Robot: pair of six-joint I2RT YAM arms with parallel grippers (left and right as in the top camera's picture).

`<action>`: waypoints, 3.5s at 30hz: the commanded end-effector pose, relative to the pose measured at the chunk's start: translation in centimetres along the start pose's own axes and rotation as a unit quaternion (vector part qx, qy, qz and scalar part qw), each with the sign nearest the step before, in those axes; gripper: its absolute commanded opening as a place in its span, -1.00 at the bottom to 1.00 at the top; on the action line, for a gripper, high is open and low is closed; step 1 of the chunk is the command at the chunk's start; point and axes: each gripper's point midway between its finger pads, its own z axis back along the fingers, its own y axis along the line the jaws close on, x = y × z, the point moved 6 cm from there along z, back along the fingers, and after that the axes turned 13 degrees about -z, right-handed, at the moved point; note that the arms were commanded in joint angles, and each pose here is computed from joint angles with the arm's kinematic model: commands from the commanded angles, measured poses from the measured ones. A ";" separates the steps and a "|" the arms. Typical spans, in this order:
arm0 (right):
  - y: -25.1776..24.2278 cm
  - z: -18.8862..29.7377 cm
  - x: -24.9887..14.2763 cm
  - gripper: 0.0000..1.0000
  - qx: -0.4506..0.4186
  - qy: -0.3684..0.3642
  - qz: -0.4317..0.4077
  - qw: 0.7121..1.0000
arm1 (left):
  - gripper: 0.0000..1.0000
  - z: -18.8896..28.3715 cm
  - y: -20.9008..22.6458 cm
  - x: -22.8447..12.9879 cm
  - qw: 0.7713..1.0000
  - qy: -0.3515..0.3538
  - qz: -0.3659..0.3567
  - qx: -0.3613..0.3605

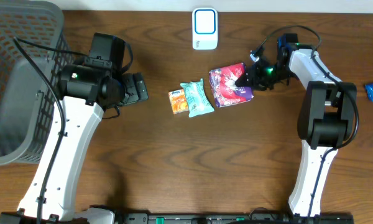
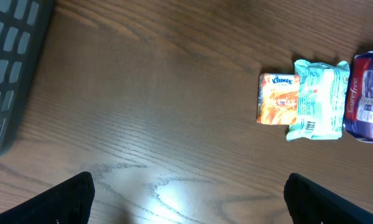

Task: Scan the item barcode
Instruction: 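Grasp the purple pack, hold it at the scanner, carry it right, then reach the right gripper to the green wipes pack and grasp it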

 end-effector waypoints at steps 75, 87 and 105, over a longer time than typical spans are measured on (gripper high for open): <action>-13.0 33.5 6.0 0.42 -0.370 -0.476 -0.281 0.747 | 0.96 0.3 0.3 0.2 1.000 -0.005 -0.001 0.010; -0.5 29.3 2.7 0.35 -0.063 -0.323 -0.128 0.936 | 0.96 0.3 0.3 0.2 1.000 -0.005 -0.001 0.010; 7.9 -1.3 -5.2 0.53 -0.055 0.020 0.016 0.998 | 0.96 0.3 0.3 0.2 1.000 -0.005 -0.001 0.010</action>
